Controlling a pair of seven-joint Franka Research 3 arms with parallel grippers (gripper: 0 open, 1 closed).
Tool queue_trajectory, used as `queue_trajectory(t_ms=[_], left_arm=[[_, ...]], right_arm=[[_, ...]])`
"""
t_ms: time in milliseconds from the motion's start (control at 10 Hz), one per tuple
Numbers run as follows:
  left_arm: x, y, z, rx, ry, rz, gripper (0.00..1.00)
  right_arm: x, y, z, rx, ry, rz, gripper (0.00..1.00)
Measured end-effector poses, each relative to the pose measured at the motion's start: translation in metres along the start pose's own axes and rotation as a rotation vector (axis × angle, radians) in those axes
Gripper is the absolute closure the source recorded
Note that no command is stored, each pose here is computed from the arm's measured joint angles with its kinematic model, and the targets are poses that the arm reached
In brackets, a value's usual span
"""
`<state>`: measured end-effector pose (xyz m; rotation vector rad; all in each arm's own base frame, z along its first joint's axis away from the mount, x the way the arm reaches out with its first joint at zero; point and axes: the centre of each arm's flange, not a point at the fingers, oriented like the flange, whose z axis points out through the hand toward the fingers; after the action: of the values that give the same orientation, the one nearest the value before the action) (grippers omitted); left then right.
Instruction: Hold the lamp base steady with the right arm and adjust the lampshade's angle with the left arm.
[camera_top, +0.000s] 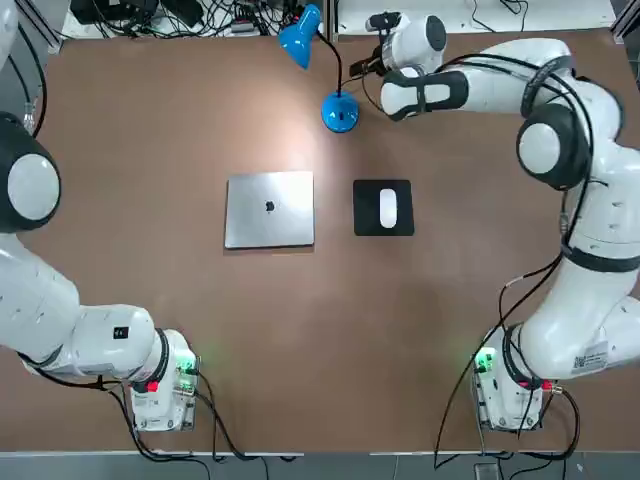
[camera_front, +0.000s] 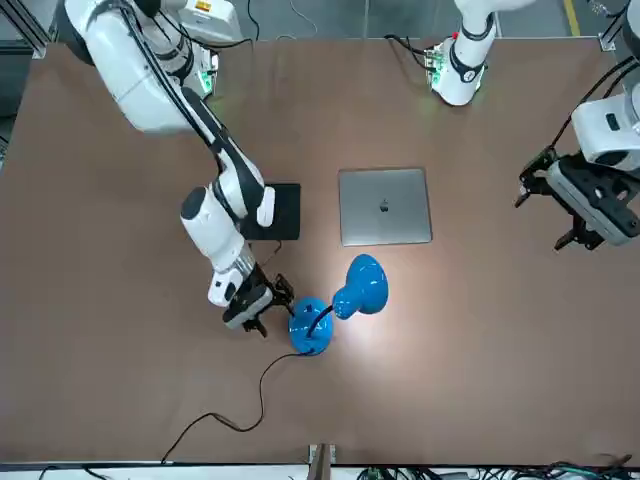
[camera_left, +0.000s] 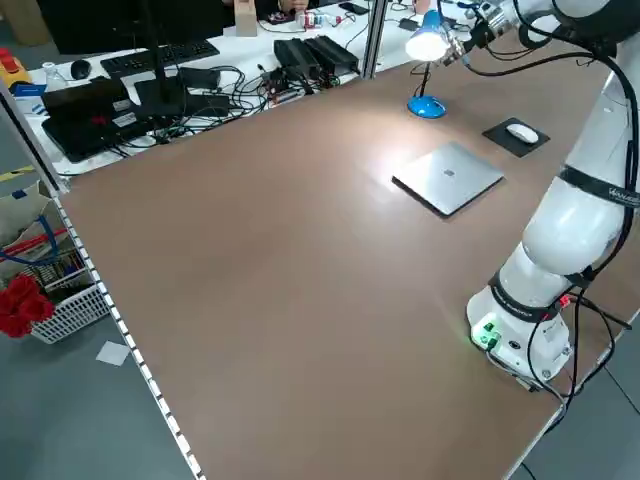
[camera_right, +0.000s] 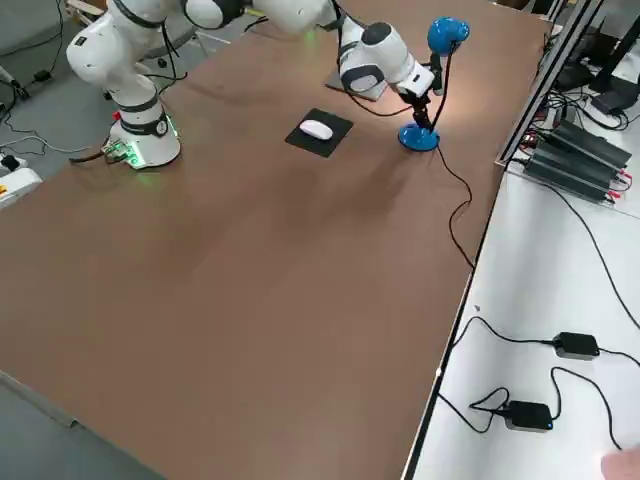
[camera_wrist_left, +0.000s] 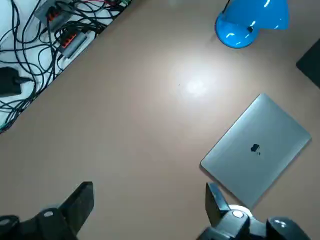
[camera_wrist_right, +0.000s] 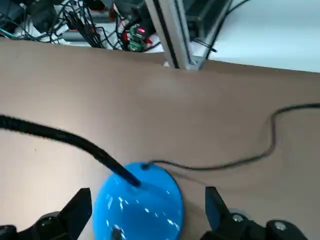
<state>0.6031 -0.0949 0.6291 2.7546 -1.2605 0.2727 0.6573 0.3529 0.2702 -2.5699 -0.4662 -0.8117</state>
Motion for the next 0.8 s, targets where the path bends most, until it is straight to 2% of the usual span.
queue_trajectory(t_ms=[200,500,800], left_arm=[[0.01,0.012,0.001,-0.005,0.005,0.121,0.01],[0.029,0.034,0.005,-0.022,0.014,0.265,0.01],[0.064,0.071,0.02,-0.065,0.035,0.322,0.02]], right_arm=[[0.009,-0.021,0.026,0.029,0.032,-0.01,0.0],[-0.003,-0.029,0.056,0.006,0.037,-0.051,0.0],[-0.017,-0.018,0.071,-0.01,0.026,-0.058,0.04]])
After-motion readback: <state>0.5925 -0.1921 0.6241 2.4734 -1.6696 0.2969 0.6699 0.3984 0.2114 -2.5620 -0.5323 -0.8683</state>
